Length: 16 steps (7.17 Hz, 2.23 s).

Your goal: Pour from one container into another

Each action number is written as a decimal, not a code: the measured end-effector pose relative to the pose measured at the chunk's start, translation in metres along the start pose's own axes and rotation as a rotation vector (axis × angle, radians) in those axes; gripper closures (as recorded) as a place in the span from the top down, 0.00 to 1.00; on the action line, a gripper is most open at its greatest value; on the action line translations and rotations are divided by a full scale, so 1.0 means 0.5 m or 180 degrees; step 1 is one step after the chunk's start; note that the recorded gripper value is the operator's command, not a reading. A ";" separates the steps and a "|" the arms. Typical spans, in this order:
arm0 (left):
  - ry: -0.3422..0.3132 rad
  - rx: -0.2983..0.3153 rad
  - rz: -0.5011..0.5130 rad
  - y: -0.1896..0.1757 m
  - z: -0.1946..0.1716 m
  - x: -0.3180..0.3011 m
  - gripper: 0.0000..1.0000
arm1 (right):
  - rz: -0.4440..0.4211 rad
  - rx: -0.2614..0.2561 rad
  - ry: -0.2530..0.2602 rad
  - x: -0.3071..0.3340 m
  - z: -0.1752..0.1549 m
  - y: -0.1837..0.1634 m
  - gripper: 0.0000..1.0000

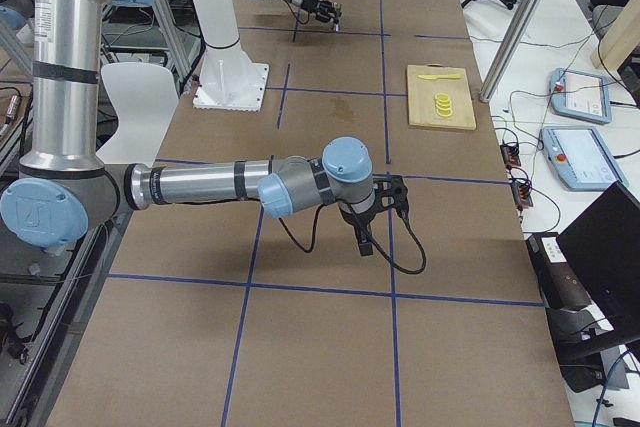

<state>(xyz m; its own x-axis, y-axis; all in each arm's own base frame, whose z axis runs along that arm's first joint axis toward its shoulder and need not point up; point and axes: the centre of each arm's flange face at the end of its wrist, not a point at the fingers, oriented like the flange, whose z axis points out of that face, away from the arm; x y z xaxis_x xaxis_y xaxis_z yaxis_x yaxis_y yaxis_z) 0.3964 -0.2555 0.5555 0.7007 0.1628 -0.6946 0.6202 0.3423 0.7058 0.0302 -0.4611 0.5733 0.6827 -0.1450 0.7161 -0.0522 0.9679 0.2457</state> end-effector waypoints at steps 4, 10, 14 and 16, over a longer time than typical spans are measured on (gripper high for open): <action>0.0007 0.0000 0.0016 -0.004 0.001 0.001 0.00 | -0.0002 0.0004 0.0000 -0.001 -0.001 -0.002 1.00; 0.0463 0.0300 0.0406 -0.084 -0.029 0.009 0.00 | 0.0015 0.0040 -0.0007 -0.011 -0.009 -0.014 1.00; 0.1169 0.0194 0.0510 -0.162 -0.007 0.059 0.00 | -0.0039 0.0106 -0.0026 -0.032 -0.022 -0.040 1.00; 0.1705 0.0295 0.0996 -0.248 0.056 0.090 0.00 | -0.0070 0.0119 -0.0036 -0.043 -0.023 -0.051 1.00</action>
<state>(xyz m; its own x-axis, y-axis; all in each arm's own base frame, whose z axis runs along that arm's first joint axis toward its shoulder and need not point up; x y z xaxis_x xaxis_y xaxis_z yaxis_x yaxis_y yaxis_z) 0.3608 -0.3165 0.4407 0.5950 0.6917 -0.4093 0.4591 0.1255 0.8795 0.0254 -0.4804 0.5443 0.6758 -0.1685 0.7176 -0.0647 0.9562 0.2855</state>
